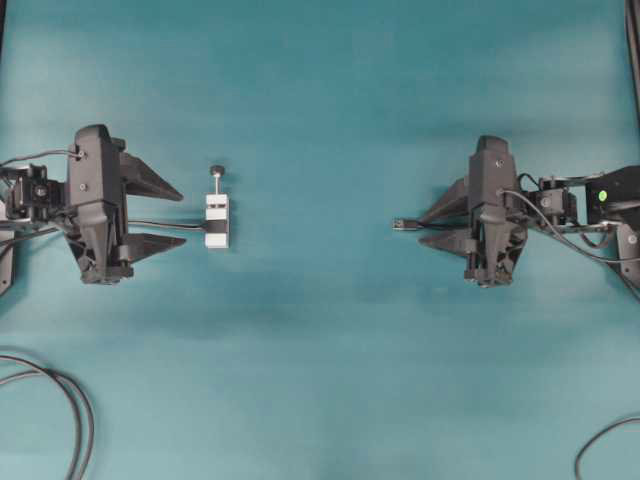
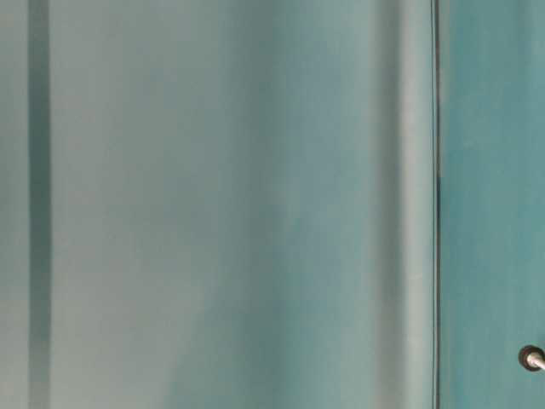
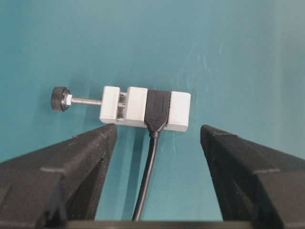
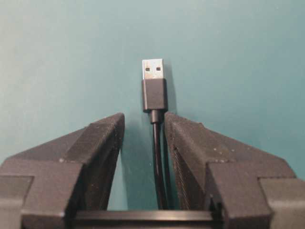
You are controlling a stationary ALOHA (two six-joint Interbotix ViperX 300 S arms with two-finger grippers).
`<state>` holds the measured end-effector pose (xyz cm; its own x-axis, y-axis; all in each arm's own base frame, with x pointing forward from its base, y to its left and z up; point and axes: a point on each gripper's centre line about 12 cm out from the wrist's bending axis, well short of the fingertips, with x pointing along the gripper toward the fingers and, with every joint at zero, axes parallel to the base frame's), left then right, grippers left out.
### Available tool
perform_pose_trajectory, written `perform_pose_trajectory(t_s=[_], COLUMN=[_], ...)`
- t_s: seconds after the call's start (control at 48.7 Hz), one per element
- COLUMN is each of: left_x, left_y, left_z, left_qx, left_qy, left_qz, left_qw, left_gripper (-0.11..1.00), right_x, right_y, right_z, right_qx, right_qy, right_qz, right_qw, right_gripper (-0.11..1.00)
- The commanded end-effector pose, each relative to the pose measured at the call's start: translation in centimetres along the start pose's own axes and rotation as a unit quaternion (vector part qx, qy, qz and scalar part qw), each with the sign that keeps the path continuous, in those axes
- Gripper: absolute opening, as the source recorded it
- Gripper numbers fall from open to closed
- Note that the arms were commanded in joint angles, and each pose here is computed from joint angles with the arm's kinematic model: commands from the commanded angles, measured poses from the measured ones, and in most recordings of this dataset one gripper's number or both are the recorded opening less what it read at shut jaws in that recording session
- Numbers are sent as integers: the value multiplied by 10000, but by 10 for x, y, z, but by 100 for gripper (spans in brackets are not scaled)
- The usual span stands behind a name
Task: Insert the USB cable into the female connector supported by the left arm.
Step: 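Lower the right gripper over the USB plug and close on it, then lift the grasped USB plug with the right gripper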
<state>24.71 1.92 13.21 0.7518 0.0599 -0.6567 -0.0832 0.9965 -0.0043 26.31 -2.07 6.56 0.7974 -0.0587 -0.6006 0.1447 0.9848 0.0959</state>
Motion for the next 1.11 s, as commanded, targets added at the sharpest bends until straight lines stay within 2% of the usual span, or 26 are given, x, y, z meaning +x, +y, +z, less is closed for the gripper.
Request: perform_pose_trajectory(t_s=[0.0, 0.39, 0.595, 1.088], left_x=[0, 0, 0, -1], left_y=[0, 0, 0, 1], left_z=[10, 8, 7, 4], left_qx=[-74, -74, -74, -79], left_qy=[-161, -146, -130, -100], left_qz=[5, 6, 6, 12], left_qw=[9998, 9999, 9999, 9999], left_gripper=[79, 79, 79, 79], right_x=[3, 10, 10, 15], right_y=[0, -8, -9, -9], right_z=[5, 14, 9, 12], right_qx=[-13, -221, -216, -232], right_qy=[-70, 19, 194, 171], right_qz=[0, -135, -162, -160], right_qw=[10000, 9997, 9994, 9995], right_gripper=[46, 46, 46, 46])
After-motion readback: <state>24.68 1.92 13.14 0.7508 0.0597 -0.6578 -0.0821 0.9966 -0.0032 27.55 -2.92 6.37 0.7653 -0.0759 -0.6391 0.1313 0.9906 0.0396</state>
